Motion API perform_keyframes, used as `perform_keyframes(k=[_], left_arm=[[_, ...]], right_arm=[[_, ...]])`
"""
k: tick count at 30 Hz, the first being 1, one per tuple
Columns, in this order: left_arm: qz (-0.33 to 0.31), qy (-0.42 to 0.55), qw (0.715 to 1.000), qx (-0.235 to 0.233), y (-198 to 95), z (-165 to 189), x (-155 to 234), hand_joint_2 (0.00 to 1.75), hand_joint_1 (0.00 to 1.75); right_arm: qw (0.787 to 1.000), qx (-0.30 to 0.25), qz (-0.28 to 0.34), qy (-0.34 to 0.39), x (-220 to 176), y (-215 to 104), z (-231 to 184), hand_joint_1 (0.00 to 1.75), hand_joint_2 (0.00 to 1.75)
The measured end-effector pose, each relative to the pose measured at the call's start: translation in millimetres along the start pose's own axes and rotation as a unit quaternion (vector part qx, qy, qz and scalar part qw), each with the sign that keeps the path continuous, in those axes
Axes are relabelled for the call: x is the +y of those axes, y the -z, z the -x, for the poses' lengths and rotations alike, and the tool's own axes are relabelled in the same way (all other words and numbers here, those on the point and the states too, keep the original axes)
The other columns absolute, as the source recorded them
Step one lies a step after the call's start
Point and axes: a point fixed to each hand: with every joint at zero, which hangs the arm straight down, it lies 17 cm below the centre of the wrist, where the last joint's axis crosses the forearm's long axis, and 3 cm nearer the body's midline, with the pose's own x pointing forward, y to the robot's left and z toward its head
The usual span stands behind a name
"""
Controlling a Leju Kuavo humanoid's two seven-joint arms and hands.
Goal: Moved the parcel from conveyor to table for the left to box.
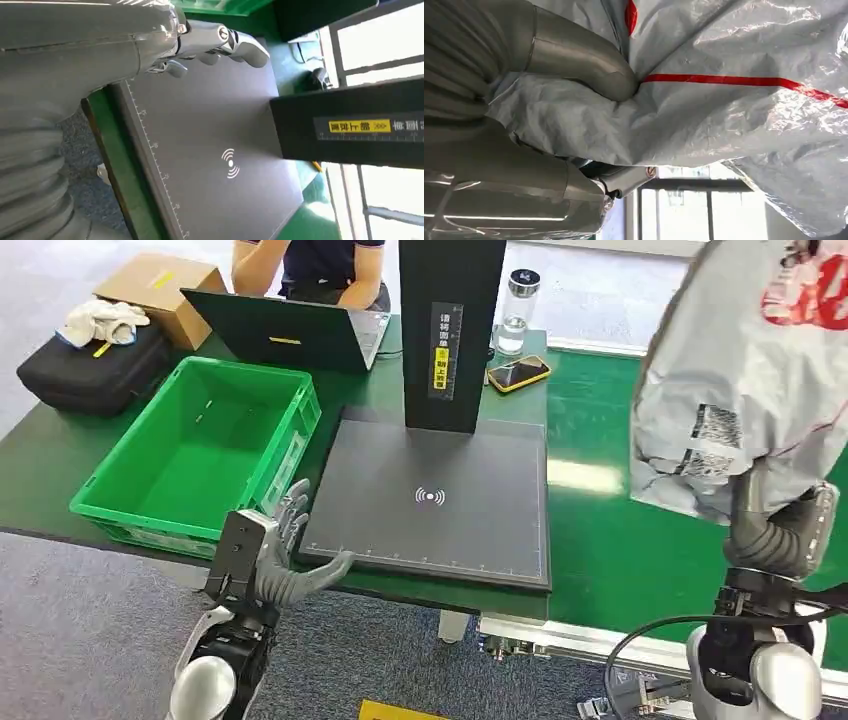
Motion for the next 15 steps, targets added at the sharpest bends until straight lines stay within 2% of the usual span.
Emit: perform_keyframes(k=[5,9,15], left_arm=[[0.008,-0.001,1.000,0.003,0.6,3.2,-3.3,1.75,0.00],[0.010,-0.001,1.000,0.005,0.3,5.4,-4.9,1.75,0.00],[0.016,-0.004,1.000,0.003,4.4,4.3,-6.7,1.75,0.00]], right_arm=[[0.998,0.003,-0.065,0.012,42.6,-3.4,-0.6,1.75,1.75],[0.997,0.004,-0.082,0.014,55.6,-4.6,0.2,1.75,1.75],[0.988,0.046,-0.144,0.031,97.7,-5.5,19.7,1.75,1.75]])
